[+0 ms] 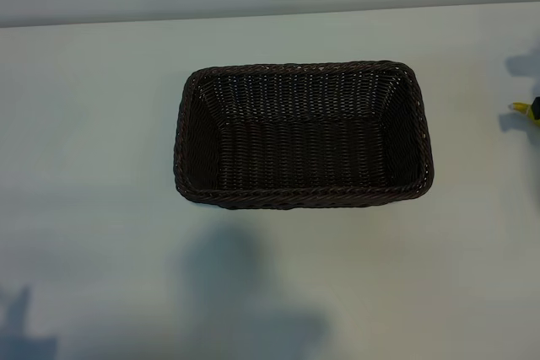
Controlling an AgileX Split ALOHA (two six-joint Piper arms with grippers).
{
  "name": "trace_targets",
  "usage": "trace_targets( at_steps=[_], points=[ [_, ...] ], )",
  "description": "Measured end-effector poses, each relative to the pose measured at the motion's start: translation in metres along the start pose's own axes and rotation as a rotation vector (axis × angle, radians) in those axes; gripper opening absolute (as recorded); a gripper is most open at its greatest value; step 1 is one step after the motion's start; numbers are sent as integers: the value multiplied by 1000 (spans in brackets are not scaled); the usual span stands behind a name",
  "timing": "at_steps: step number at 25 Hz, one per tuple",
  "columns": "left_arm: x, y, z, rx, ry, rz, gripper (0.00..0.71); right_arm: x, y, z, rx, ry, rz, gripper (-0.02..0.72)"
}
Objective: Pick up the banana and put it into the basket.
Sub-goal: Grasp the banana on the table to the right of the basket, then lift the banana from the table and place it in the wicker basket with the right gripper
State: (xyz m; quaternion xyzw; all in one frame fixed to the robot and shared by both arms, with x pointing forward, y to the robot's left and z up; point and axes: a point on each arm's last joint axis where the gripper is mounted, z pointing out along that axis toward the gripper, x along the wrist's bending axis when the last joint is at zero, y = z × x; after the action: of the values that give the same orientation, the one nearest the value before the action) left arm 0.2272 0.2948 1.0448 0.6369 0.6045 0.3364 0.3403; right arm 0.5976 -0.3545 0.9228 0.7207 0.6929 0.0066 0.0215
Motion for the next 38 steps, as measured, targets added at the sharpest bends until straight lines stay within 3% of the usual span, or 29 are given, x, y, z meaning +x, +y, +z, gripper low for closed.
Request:
trace_targets(
  at_steps=[20, 23, 25, 28, 38],
  points=[
    [0, 0, 0, 0, 0, -1, 540, -7, 2, 21, 25, 22, 48, 544],
    [0, 0, 0, 0, 0, -1, 540, -7, 2, 21, 24, 22, 48, 498],
    [0, 0, 0, 0, 0, -1, 540, -7, 2, 20, 24, 23, 49, 429],
    [0, 0, 0, 0, 0, -1, 540, -7, 3, 18, 27, 24, 52, 430],
    [0, 0, 0, 0, 0, -1, 540, -7, 12, -66, -45, 42, 63, 430]
  ],
)
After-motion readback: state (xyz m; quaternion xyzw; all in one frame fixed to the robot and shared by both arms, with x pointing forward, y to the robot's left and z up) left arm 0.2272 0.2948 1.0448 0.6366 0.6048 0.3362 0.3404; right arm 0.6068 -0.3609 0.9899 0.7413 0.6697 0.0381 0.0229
